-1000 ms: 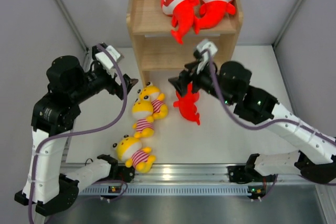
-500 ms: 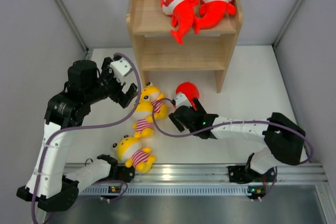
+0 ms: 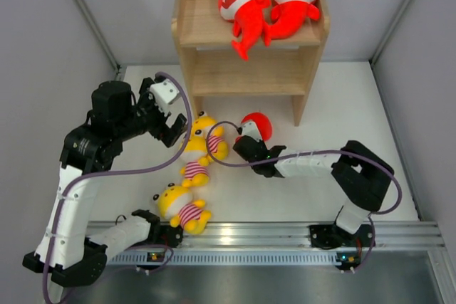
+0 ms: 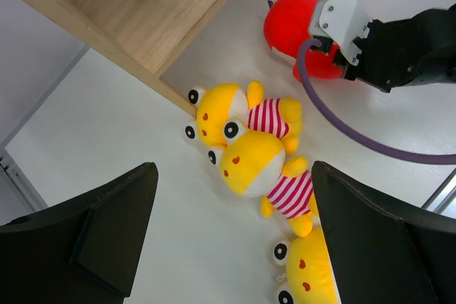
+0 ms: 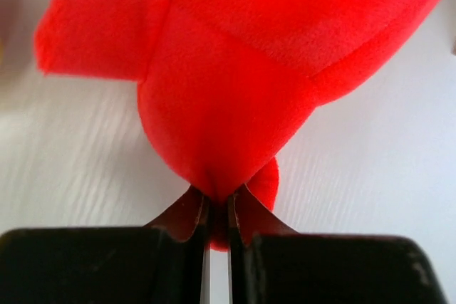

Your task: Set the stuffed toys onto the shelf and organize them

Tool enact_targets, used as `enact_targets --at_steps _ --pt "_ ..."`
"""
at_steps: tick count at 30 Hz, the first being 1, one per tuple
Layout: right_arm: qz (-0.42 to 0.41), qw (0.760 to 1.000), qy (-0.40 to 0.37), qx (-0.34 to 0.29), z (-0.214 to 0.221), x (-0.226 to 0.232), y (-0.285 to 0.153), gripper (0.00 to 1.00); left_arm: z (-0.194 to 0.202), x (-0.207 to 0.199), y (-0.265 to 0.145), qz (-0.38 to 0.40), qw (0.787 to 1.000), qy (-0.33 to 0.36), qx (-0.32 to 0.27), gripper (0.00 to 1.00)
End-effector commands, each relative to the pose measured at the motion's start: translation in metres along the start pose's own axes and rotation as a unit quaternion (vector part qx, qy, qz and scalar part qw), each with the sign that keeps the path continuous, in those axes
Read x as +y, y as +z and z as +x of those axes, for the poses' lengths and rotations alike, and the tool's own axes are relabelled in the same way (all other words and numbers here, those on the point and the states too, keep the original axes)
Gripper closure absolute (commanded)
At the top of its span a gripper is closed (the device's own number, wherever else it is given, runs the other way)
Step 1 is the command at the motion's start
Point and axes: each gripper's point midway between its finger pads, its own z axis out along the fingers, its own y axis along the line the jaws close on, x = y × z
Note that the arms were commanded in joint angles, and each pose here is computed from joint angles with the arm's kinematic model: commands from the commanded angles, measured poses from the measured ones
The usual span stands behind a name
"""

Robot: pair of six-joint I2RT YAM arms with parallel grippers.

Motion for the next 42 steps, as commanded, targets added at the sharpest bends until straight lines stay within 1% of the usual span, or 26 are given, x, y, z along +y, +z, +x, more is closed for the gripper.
enact_targets --at_steps 1,3,4,6,7,9,10,12,14,15,16,17,18,19,21,22,23,24,25,27,28,35,39,40,41,42 --pt "-0.136 0.987 0.058 -0.067 -0.071 0.026 -0.062 1.00 -0.017 -0.004 -0.011 0.013 0.999 0.015 -0.026 0.05" --pt "-0.219 0.967 0.077 -0.103 -0.105 0.039 -0.102 1.00 -0.019 -0.004 -0.013 0.015 0.999 0.020 -0.027 0.05" --pt "-0.290 0.944 0.090 -0.131 -0.126 0.045 -0.140 1.00 -0.021 -0.004 -0.015 0.015 0.999 0.025 -0.029 0.05" --pt "-0.357 0.913 0.101 -0.169 -0.153 0.047 -0.183 1.00 -0.030 -0.001 -0.023 0.007 0.999 0.037 -0.038 0.05" --pt "-0.407 0.884 0.110 -0.201 -0.176 0.045 -0.223 1.00 -0.031 0.000 -0.027 0.004 0.999 0.040 -0.036 0.05" --pt "-0.440 0.860 0.119 -0.228 -0.200 0.041 -0.255 1.00 -0.043 0.002 -0.039 -0.005 0.997 0.053 -0.052 0.05" --pt "-0.469 0.837 0.127 -0.251 -0.222 0.039 -0.284 1.00 -0.044 0.002 -0.042 -0.007 0.997 0.055 -0.051 0.05" --pt "-0.494 0.808 0.145 -0.287 -0.260 0.027 -0.321 1.00 -0.057 0.004 -0.056 -0.019 0.995 0.066 -0.070 0.05" --pt "-0.532 0.782 0.162 -0.281 -0.282 0.034 -0.335 1.00 -0.063 0.008 -0.066 -0.034 0.994 0.074 -0.076 0.04" --pt "-0.544 0.763 0.176 -0.301 -0.304 0.023 -0.349 1.00 -0.069 0.010 -0.075 -0.045 0.992 0.079 -0.086 0.04" --pt "-0.575 0.742 0.197 -0.282 -0.313 0.030 -0.352 1.00 -0.072 0.011 -0.080 -0.052 0.991 0.083 -0.089 0.04" --pt "-0.593 0.713 0.211 -0.310 -0.332 0.024 -0.365 1.00 -0.072 0.015 -0.084 -0.064 0.990 0.087 -0.087 0.03" --pt "-0.598 0.693 0.228 -0.331 -0.351 0.010 -0.373 1.00 -0.072 0.017 -0.087 -0.071 0.990 0.088 -0.088 0.03" --pt "-0.614 0.678 0.247 -0.319 -0.361 0.014 -0.369 1.00 -0.074 0.018 -0.091 -0.078 0.989 0.090 -0.092 0.03" --pt "-0.612 0.654 0.266 -0.357 -0.394 -0.005 -0.383 1.00 -0.073 0.019 -0.092 -0.082 0.988 0.092 -0.089 0.03" --pt "-0.609 0.654 0.286 -0.344 -0.405 0.001 -0.365 1.00 -0.072 0.019 -0.091 -0.081 0.989 0.091 -0.086 0.03" --pt "-0.611 0.648 0.298 -0.344 -0.414 0.000 -0.361 1.00 -0.071 0.018 -0.089 -0.076 0.989 0.090 -0.085 0.03" --pt "-0.613 0.632 0.304 -0.363 -0.430 -0.010 -0.371 1.00 -0.071 0.016 -0.088 -0.073 0.990 0.089 -0.087 0.03" --pt "-0.615 0.634 0.321 -0.342 -0.438 0.001 -0.349 1.00 -0.071 0.016 -0.088 -0.070 0.990 0.090 -0.088 0.03" --pt "-0.619 0.622 0.331 -0.347 -0.455 -0.002 -0.349 1.00 -0.071 0.015 -0.087 -0.067 0.990 0.090 -0.088 0.03" --pt "-0.615 0.625 0.346 -0.334 -0.460 0.007 -0.328 1.00 -0.072 0.014 -0.087 -0.064 0.990 0.091 -0.090 0.03" --pt "-0.571 0.618 0.403 -0.360 -0.483 -0.013 -0.292 1.00 -0.070 0.009 -0.084 -0.051 0.990 0.090 -0.090 0.03" --pt "-0.573 0.615 0.424 -0.336 -0.482 -0.010 -0.271 1.00 -0.069 0.009 -0.085 -0.052 0.990 0.090 -0.091 0.03" --pt "-0.570 0.616 0.429 -0.334 -0.482 -0.011 -0.266 0.97 -0.069 0.008 -0.084 -0.050 0.991 0.091 -0.090 0.03" --pt "-0.565 0.621 0.432 -0.330 -0.482 -0.011 -0.261 0.91 -0.069 0.008 -0.084 -0.049 0.991 0.090 -0.090 0.03" --pt "-0.560 0.624 0.435 -0.328 -0.482 -0.012 -0.259 0.69 -0.069 0.007 -0.084 -0.047 0.991 0.091 -0.091 0.03"
